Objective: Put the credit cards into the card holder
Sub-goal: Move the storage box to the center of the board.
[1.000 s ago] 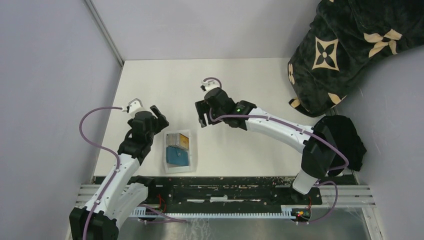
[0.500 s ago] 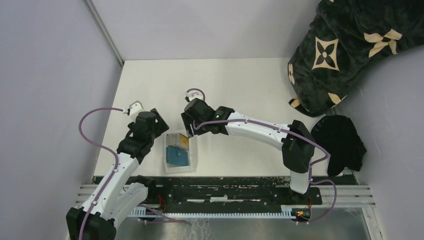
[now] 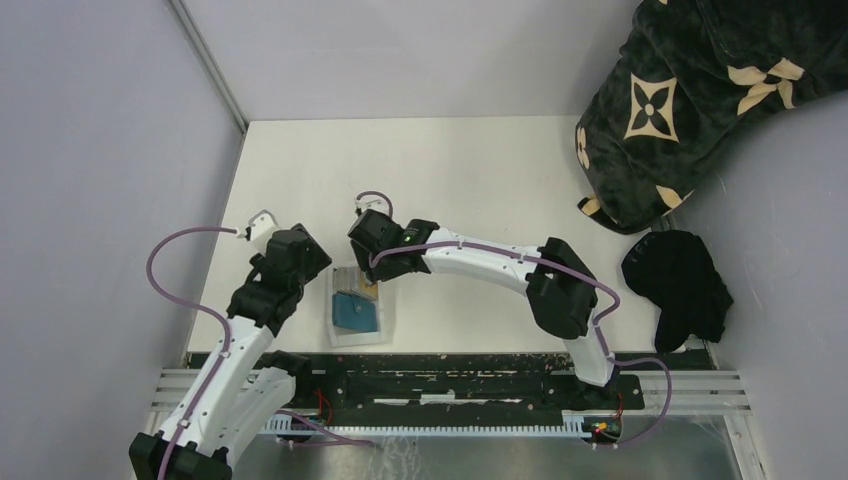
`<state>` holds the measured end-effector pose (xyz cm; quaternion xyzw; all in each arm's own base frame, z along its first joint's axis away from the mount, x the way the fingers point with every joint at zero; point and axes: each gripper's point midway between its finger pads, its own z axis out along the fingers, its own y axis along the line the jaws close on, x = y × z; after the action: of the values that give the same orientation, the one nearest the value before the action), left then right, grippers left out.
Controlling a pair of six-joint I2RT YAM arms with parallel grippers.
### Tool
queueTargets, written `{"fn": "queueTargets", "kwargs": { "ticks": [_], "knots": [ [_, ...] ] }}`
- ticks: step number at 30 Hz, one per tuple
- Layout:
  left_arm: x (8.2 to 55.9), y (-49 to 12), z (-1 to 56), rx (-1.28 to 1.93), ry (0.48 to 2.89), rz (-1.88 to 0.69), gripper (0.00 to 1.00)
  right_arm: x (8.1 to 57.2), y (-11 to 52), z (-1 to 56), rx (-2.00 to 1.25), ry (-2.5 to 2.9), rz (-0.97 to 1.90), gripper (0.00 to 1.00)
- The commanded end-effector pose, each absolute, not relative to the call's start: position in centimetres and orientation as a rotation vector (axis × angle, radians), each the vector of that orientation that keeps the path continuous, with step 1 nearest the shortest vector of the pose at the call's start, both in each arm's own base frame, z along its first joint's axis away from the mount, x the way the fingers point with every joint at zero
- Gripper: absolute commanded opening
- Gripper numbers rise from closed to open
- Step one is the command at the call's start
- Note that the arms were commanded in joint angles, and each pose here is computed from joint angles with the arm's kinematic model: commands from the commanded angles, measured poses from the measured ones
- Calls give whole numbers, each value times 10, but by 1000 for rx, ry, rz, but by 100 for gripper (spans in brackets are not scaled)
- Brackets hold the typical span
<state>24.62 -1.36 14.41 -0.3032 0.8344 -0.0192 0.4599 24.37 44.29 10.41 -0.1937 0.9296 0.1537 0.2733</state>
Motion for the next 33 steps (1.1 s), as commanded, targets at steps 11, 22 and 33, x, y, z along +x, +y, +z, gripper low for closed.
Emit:
{"fn": "queueTargets", "kwargs": {
  "ticks": [11,22,33],
  "knots": [
    [251,-10,161,-829,1974,-66,79,246,450,81,-505,2536,358,55],
    [255,-10,161,-836,1974,-57,79,258,451,85,-546,2527,341,31],
    [266,-18,155,-806,1997,-76,79,293,444,92,-614,2514,341,19]
  ]
}}
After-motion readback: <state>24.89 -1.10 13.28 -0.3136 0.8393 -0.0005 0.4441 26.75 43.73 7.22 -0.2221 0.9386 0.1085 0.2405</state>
